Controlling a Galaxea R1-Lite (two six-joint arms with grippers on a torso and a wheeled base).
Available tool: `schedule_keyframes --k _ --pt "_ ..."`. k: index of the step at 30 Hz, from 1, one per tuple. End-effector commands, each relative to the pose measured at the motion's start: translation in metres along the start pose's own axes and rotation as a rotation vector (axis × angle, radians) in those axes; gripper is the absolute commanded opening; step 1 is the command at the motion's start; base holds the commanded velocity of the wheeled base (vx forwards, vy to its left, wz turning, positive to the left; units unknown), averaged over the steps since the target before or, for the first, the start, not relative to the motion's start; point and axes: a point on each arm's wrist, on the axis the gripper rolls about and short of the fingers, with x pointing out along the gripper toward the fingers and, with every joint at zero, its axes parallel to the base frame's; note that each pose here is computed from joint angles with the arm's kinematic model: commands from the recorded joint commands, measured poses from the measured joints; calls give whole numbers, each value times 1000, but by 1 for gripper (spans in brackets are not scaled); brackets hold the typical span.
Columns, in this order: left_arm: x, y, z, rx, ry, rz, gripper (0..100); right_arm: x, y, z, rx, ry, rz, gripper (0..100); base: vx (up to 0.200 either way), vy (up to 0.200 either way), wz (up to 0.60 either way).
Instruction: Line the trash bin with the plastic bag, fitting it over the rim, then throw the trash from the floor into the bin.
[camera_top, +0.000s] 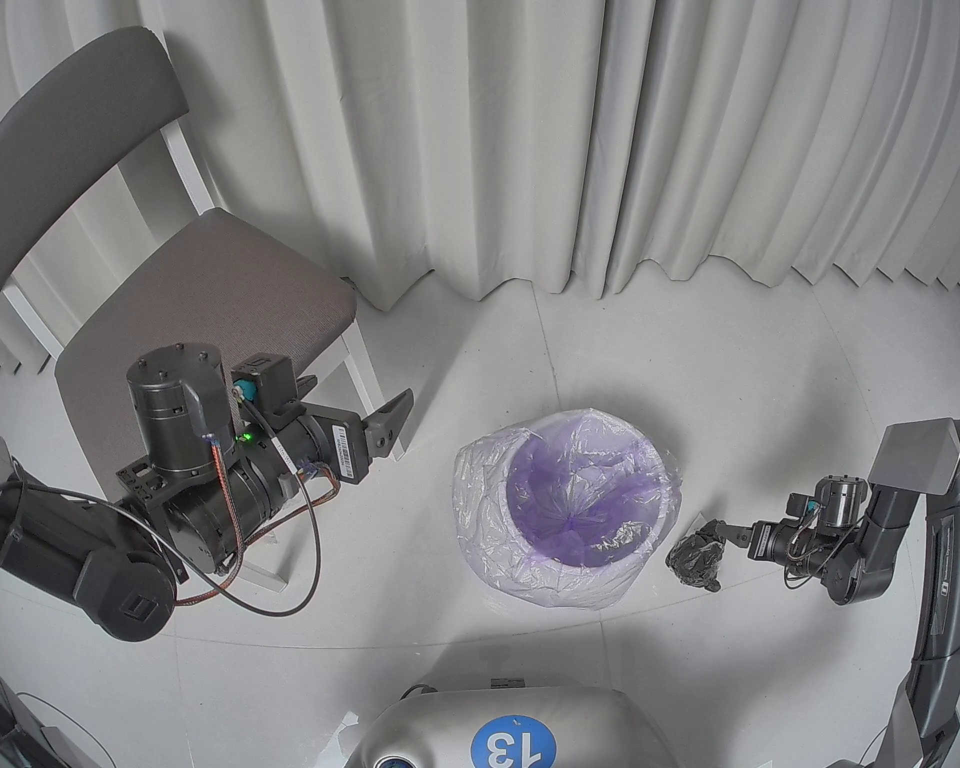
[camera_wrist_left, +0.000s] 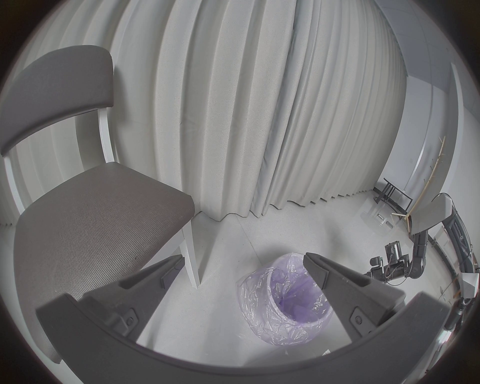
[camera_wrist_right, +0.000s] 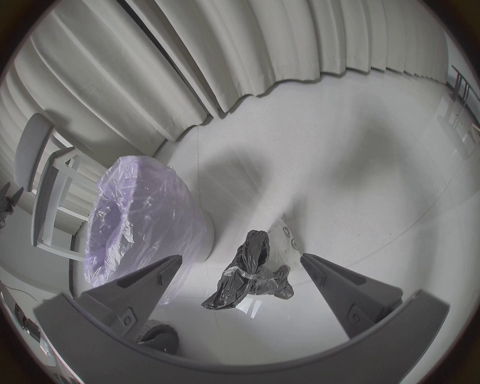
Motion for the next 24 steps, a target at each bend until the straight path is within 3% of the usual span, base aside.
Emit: schedule_keyframes --k 1,11,16,24 --pt "2 0 -2 14 7 -3 100 7 1 11 -2 10 1 100 0 0 0" --pt "12 -5 -15 20 44 -12 100 9 3 27 39 109 -39 100 0 0 0" --pt "20 -5 -23 21 38 -6 100 14 0 32 51 146 -146 100 0 0 0" --pt "25 -3 -28 22 50 3 100 15 -1 31 37 156 -152 100 0 0 0"
